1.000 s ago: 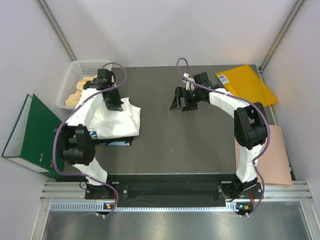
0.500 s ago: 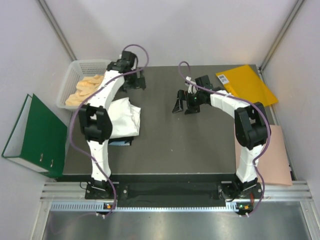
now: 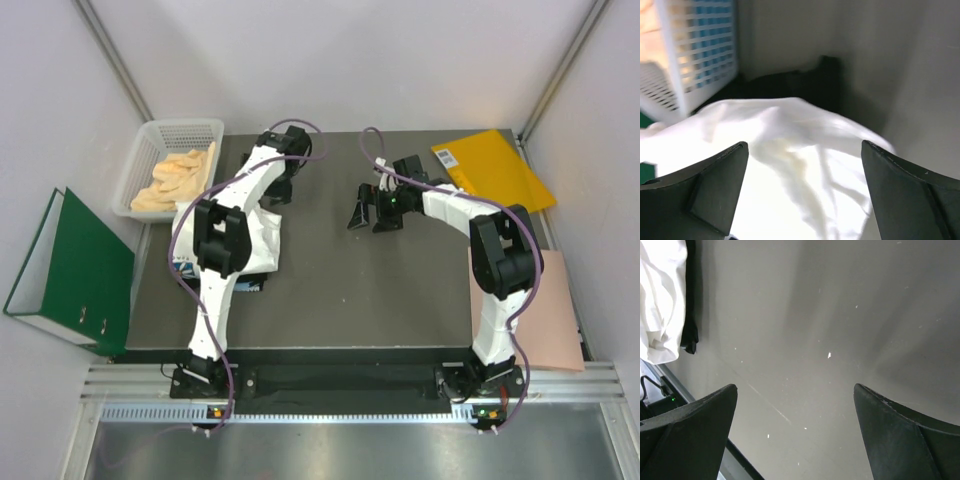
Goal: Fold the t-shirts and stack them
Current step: Smooth out wrinkles on the folded tshirt
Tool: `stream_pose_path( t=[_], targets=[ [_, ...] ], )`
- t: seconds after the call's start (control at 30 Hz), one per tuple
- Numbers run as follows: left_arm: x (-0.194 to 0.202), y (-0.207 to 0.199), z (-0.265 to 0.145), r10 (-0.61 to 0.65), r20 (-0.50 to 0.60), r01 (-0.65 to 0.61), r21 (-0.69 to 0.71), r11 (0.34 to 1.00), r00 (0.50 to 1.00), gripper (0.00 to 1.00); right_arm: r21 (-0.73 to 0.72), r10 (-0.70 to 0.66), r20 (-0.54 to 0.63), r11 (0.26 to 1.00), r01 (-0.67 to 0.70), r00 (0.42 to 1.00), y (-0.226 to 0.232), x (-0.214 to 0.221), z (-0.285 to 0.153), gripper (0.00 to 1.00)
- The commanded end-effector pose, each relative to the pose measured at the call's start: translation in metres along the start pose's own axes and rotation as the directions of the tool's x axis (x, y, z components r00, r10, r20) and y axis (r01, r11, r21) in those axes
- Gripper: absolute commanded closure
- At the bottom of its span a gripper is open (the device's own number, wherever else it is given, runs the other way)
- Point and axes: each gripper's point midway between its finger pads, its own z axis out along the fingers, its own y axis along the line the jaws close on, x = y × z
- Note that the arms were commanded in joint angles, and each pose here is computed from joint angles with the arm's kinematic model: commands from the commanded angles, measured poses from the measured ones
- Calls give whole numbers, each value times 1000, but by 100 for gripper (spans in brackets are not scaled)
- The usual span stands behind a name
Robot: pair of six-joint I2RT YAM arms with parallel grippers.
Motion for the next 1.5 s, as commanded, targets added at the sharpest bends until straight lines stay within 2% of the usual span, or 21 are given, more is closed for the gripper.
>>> stream_pose_path(
  t=[0.0,0.2,0.27,0.3,0.33,0.4,0.43,0.53,0.77,0.93,1.17,1.2,1.27,1.3,1.33,1.47],
  targets=[
    [4,53,-10,-5,24,10,-220,975,1000,1,-31,-43,82,998,46,996,15,-21,-15,0],
    [8,47,-6,-6,17,9,-192,981,1000,1,-34,-48,87,998,51,995,17,-25,-14,0],
    [13,40,0,11,-5,-11,-172,985,1000,6,-33,-49,83,998,51,995,16,-24,-14,0],
    [14,37,3,18,-14,-20,-169,985,1000,20,-32,-45,79,998,47,996,15,-23,-12,0],
    [17,34,6,24,-25,-28,-164,986,999,38,-33,-45,79,998,47,996,15,-23,-12,0],
    [19,34,9,22,-30,-27,-173,985,999,97,-31,-43,76,998,45,996,13,-22,-12,0],
    [19,34,8,18,-29,-23,-176,984,999,100,-32,-44,74,998,46,996,13,-21,-12,0],
    [15,39,-2,7,1,-6,-188,982,1000,100,-31,-42,66,999,44,997,11,-18,-10,0],
    [-2,54,-50,-57,128,79,-169,982,990,100,-38,-30,43,999,32,999,8,-12,-4,0],
    [-1,33,-69,-39,172,55,-91,994,984,100,-41,-31,38,999,32,999,6,-13,-1,0],
    [37,-7,-35,61,37,-58,-75,995,997,100,-38,-39,38,998,41,999,6,-18,-3,0],
    [42,-10,-30,76,18,-74,-79,994,997,96,-37,-42,37,998,43,998,6,-19,-4,0],
    [51,-15,-22,90,-23,-91,-82,992,996,70,-29,-43,41,999,44,998,4,-22,-8,0],
    [52,-16,-23,87,-30,-89,-82,993,996,47,-28,-47,46,998,48,998,5,-24,-10,0],
    [54,-15,-23,81,-37,-84,-84,993,996,2,-21,-50,50,998,51,998,6,-27,-14,0],
    [46,-12,-40,47,-3,-48,-39,998,999,1,22,-70,112,997,68,991,2,-47,-39,0]
  ],
)
